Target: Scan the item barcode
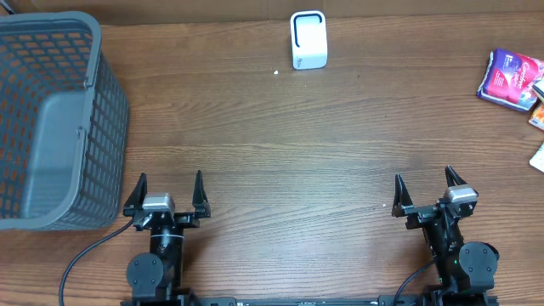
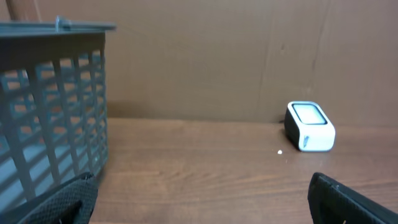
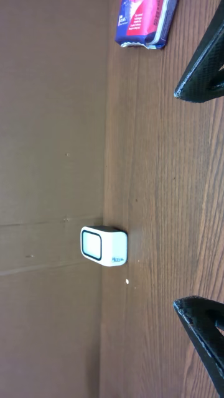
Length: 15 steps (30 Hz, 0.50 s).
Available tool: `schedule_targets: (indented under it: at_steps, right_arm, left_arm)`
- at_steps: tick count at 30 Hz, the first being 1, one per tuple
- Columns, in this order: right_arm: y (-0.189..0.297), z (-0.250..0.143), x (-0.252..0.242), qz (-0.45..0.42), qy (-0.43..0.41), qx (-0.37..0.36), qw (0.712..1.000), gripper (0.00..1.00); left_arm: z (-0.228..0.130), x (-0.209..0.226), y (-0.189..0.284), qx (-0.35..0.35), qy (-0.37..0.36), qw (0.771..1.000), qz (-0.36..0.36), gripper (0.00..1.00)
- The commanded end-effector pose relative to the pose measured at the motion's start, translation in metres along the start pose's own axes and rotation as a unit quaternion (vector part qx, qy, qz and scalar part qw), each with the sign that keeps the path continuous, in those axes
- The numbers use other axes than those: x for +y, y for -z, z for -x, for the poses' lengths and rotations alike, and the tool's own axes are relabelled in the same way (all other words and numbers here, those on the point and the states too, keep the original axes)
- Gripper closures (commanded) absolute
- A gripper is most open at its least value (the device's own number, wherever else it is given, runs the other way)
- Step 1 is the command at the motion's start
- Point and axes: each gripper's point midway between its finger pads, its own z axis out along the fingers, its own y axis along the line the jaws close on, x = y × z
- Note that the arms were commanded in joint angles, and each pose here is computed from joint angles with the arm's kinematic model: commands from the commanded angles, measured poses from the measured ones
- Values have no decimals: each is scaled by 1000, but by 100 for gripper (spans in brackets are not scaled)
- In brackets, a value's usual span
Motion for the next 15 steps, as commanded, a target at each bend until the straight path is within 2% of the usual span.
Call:
schedule_targets:
  at_steps: [1,4,7,15]
  right_arm:
    - [0,-2,-3,-7,-1,-3,1000,0]
    - [0,-2,-3,-7,-1,-3,1000,0]
    - [0,-2,-3,-7,-1,-3,1000,0]
    - [0,-2,-3,-7,-1,-3,1000,0]
  left_arm:
    - [-8,6,0,2,5,1000,16,0]
    - [-12,12,0,10,4,999,34,0]
    - [-30,18,1,47,3,998,50,0]
    - [-35,13,2,59,-13,998,35,0]
